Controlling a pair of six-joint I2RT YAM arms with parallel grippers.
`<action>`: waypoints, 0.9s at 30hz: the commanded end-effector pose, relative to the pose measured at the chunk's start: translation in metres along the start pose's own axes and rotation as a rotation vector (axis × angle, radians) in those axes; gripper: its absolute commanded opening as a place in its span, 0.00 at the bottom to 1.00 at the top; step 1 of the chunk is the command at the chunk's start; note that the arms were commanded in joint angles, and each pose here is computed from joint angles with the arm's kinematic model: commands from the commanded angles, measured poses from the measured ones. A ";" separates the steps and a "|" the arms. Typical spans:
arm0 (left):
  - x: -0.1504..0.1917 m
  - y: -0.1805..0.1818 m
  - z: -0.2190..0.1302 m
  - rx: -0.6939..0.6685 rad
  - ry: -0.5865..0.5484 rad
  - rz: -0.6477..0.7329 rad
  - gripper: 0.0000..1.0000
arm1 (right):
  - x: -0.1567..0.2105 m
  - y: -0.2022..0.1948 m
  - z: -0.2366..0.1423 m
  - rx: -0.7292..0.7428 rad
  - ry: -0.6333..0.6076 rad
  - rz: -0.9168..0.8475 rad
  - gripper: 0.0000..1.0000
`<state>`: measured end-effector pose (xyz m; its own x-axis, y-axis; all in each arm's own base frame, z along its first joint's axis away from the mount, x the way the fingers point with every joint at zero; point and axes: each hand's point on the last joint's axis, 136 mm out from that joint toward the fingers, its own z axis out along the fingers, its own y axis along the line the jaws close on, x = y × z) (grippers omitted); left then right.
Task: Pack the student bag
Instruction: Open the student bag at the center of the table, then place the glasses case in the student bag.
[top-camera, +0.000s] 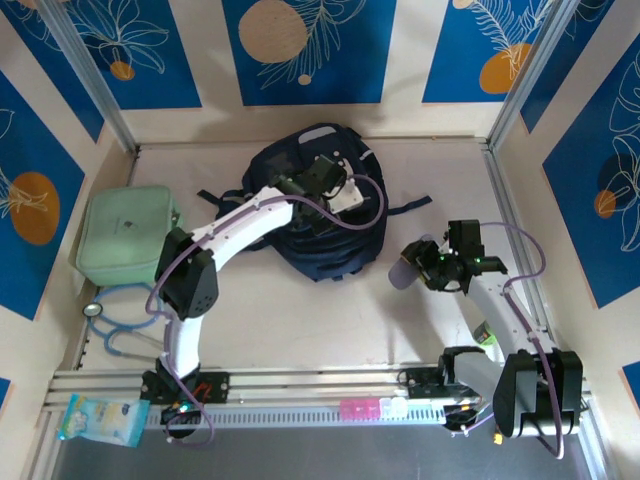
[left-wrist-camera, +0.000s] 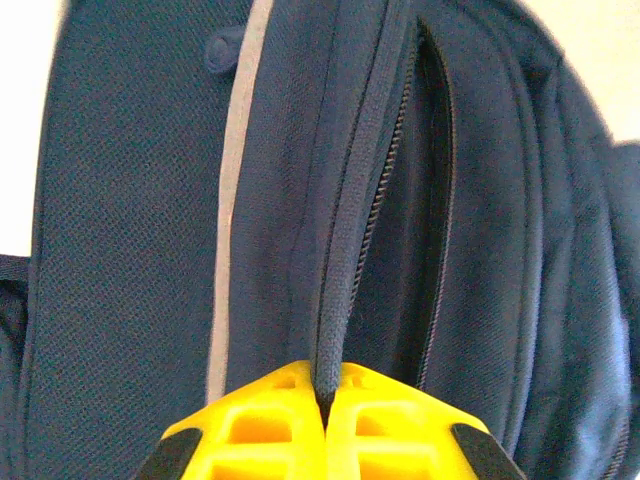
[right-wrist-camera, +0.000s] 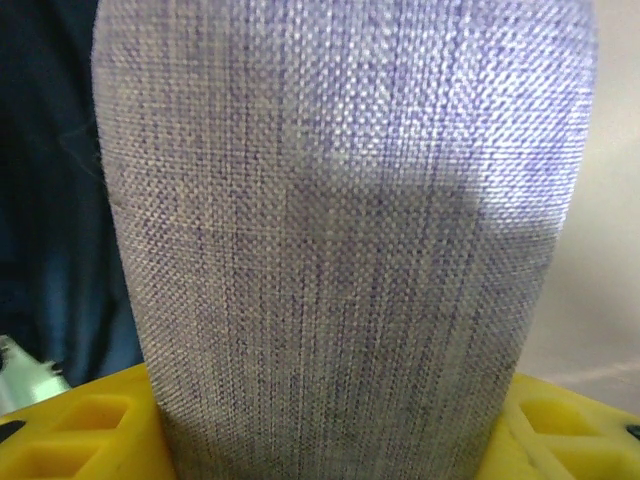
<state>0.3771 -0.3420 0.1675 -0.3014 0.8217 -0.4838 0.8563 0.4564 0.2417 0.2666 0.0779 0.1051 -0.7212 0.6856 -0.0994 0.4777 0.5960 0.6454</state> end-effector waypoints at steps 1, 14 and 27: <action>-0.066 0.004 -0.061 0.077 -0.285 -0.144 0.00 | 0.002 0.054 -0.004 -0.205 0.030 -0.064 0.56; -0.139 0.016 -0.113 0.231 -0.533 -0.382 0.00 | -0.017 0.155 0.029 -0.328 0.109 -0.028 0.57; -0.131 0.034 -0.103 0.252 -0.512 -0.478 0.00 | -0.020 0.190 0.052 -0.338 0.202 -0.032 0.80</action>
<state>0.4030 -0.3805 0.2582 -0.5859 0.3707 -0.7206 0.7087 0.6656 -0.2338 0.3998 0.1879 0.1807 -0.8025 0.5966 0.0041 0.3234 0.4292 0.8433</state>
